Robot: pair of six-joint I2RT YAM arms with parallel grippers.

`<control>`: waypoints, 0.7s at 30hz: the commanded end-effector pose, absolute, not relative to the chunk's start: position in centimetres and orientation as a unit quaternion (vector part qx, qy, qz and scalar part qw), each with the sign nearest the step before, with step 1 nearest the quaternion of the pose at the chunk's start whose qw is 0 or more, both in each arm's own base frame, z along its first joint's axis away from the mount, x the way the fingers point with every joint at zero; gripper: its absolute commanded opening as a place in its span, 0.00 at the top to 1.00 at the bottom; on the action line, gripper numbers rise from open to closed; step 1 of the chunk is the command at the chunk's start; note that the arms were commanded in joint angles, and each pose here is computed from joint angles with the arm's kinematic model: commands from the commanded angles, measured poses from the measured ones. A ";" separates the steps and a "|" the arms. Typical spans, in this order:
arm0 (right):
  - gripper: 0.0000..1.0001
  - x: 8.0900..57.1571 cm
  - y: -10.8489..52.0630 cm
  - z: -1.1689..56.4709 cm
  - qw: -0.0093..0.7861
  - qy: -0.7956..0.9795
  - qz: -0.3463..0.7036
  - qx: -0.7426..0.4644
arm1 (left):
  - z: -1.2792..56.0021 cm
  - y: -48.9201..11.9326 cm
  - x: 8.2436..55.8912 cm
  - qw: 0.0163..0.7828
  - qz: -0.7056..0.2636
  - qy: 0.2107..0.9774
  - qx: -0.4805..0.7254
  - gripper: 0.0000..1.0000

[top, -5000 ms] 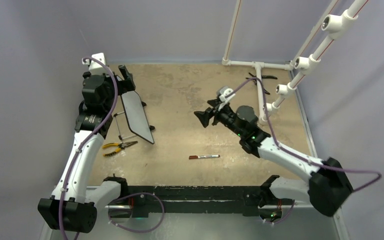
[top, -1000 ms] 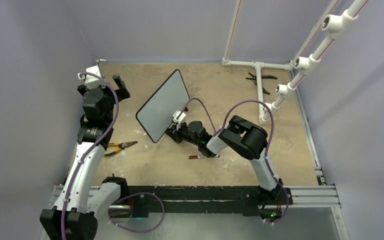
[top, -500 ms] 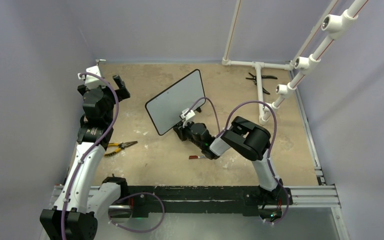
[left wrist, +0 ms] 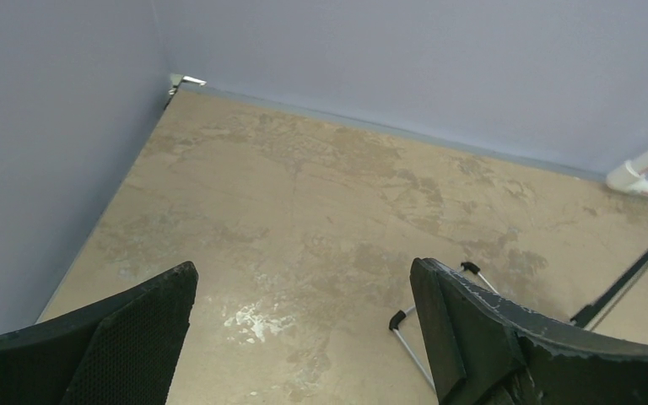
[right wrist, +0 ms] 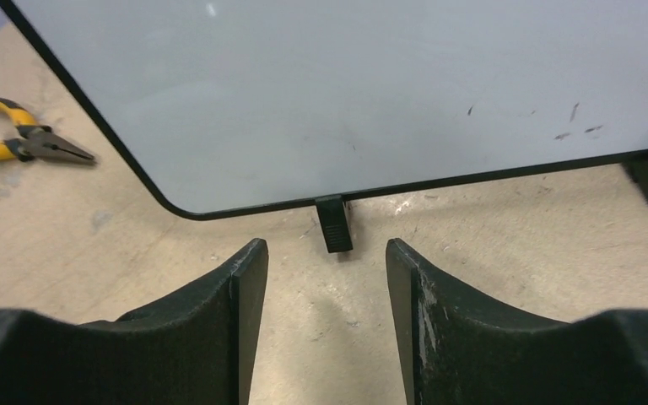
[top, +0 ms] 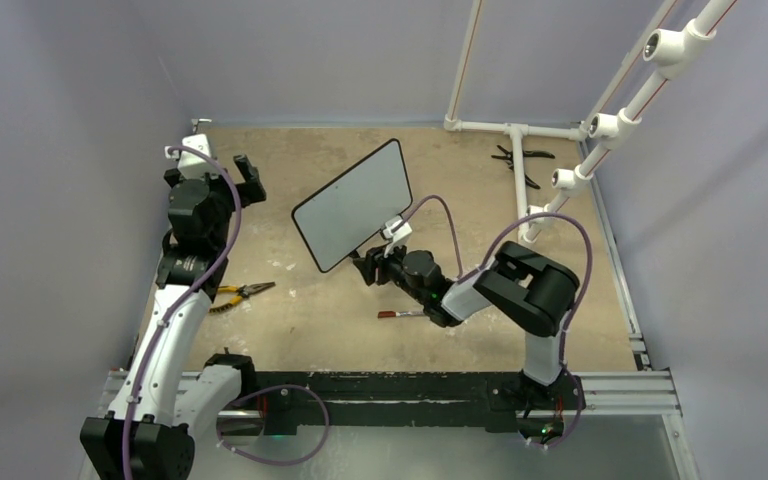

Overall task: Write a sentence on the whiteboard
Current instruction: Move the whiteboard to the center of the board, then pick up the whiteboard marker from the center of the board.

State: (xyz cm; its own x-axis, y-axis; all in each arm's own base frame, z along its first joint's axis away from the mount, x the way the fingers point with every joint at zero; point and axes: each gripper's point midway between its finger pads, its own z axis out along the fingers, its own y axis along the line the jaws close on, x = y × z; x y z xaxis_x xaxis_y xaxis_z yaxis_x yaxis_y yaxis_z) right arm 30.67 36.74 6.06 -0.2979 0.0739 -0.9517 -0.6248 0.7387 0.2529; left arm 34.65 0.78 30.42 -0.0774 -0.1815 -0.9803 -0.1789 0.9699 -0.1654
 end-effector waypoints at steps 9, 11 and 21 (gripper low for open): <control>0.30 29.9 30.3 14.1 0.596 0.747 0.270 -0.118 | 34.5 -14.3 33.8 0.676 -0.105 0.716 0.139 0.14; 0.27 30.7 28.5 14.5 0.593 0.757 0.258 -0.094 | 34.5 -18.3 32.4 0.666 -0.140 0.704 0.205 0.14; 0.20 33.3 21.4 18.6 0.607 0.746 0.271 -0.042 | 23.5 -32.4 22.3 0.487 -0.331 0.672 0.449 0.15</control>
State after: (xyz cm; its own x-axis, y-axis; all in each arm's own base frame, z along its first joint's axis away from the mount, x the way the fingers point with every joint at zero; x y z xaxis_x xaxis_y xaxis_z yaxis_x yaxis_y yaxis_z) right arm 34.47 21.45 17.53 -0.2473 0.2756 -0.9289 -0.3499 0.8686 0.3508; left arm 26.53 -29.13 28.23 -0.1021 0.1927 -0.9759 0.8114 0.5838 0.0303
